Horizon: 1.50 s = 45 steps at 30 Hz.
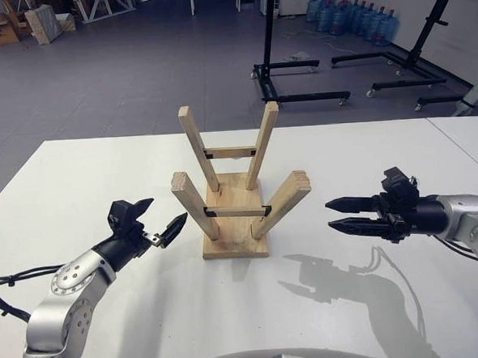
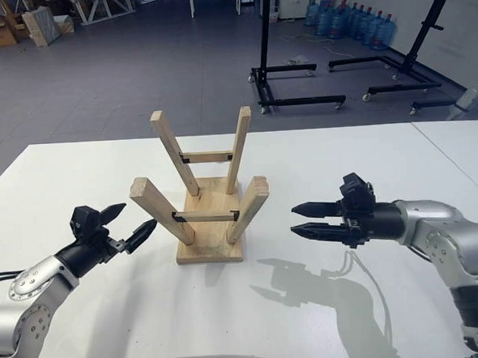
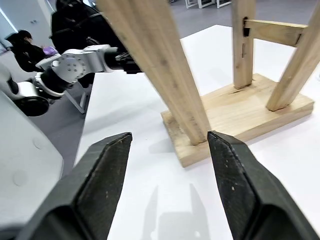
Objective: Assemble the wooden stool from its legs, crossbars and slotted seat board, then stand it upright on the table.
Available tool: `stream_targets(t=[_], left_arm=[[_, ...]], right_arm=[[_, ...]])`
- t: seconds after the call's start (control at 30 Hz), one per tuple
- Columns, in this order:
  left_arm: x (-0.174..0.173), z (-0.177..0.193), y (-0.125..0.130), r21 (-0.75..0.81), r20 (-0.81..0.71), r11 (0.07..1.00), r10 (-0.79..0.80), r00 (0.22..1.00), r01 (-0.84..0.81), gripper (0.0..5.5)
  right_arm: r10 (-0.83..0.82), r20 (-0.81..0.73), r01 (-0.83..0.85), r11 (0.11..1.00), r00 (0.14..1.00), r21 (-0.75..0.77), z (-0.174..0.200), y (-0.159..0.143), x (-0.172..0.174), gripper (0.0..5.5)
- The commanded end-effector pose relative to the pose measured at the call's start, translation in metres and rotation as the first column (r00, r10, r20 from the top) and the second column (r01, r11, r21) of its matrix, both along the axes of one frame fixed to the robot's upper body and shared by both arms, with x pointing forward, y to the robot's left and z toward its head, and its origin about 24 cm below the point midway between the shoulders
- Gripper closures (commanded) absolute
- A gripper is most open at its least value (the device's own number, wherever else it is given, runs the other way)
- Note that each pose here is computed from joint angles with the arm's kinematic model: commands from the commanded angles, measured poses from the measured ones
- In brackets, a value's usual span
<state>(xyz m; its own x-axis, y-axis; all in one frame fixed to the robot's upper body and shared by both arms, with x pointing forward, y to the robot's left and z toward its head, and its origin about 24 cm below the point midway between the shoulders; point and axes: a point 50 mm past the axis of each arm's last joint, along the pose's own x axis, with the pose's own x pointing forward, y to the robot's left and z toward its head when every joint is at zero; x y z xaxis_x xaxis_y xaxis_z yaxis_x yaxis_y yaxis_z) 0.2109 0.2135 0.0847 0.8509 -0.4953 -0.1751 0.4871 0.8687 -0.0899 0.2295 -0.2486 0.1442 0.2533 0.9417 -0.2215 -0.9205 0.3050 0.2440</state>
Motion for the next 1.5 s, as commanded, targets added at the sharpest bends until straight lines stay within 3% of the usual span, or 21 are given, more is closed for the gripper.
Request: stream_targets(t=[0.03,0.17,0.3,0.47,0.6,0.63,0.77,0.87,1.07,1.23,1.4,1.5], left_arm=[[-0.002,-0.004,0.0,0.021,-0.007,0.999,0.024,1.0,-0.024,0.1],[-0.001,-0.012,0.008,0.058,-0.064,0.998,0.019,0.998,-0.015,0.1],[-0.007,-0.028,0.017,0.11,-0.143,0.994,0.031,0.989,-0.016,0.1],[-0.027,-0.05,0.026,0.141,-0.229,0.987,0.102,0.968,-0.071,0.1],[-0.047,-0.061,0.035,0.186,-0.289,0.978,0.15,0.945,-0.098,0.1],[-0.049,-0.06,0.034,0.185,-0.293,0.979,0.133,0.947,-0.08,0.1],[-0.058,-0.03,-0.014,-0.006,-0.175,0.978,-0.205,0.963,0.207,0.1],[-0.053,-0.02,-0.034,-0.048,-0.126,0.951,-0.311,0.942,0.307,0.1],[-0.034,-0.015,-0.033,-0.033,-0.093,0.93,-0.368,0.925,0.367,0.1],[-0.012,-0.013,-0.036,-0.009,-0.075,0.903,-0.428,0.901,0.429,0.1],[0.011,-0.019,-0.035,0.049,-0.086,0.904,-0.42,0.903,0.425,0.1],[0.024,-0.024,-0.029,0.09,-0.1,0.906,-0.405,0.909,0.413,0.1]], right_arm=[[0.009,0.121,-0.001,0.998,0.993,-0.068,-0.009,0.012,0.019,2.73],[0.126,0.228,-0.114,0.991,0.966,-0.065,-0.035,0.055,0.033,2.73],[0.266,0.299,-0.248,0.964,0.916,-0.096,-0.053,0.089,0.026,2.73],[0.468,0.286,-0.452,0.883,0.836,-0.125,-0.049,0.094,-0.01,2.73],[0.526,0.282,-0.501,0.85,0.803,-0.161,-0.039,0.089,-0.019,2.73],[0.51,0.282,-0.483,0.86,0.813,-0.164,-0.035,0.088,-0.018,2.73],[0.377,0.282,-0.318,0.919,0.882,-0.233,-0.036,0.064,-0.01,2.73],[0.276,0.3,-0.204,0.947,0.913,-0.249,-0.046,0.054,-0.004,2.73],[0.092,0.458,0.056,0.952,0.884,-0.299,-0.076,0.063,0.031,2.73],[-0.055,0.54,0.272,0.903,0.84,-0.332,-0.093,0.062,0.056,2.73],[-0.388,0.45,0.491,0.861,0.804,-0.134,-0.095,0.069,0.088,2.73],[-0.496,0.369,0.541,0.841,0.786,-0.023,-0.088,0.073,0.106,2.73]])
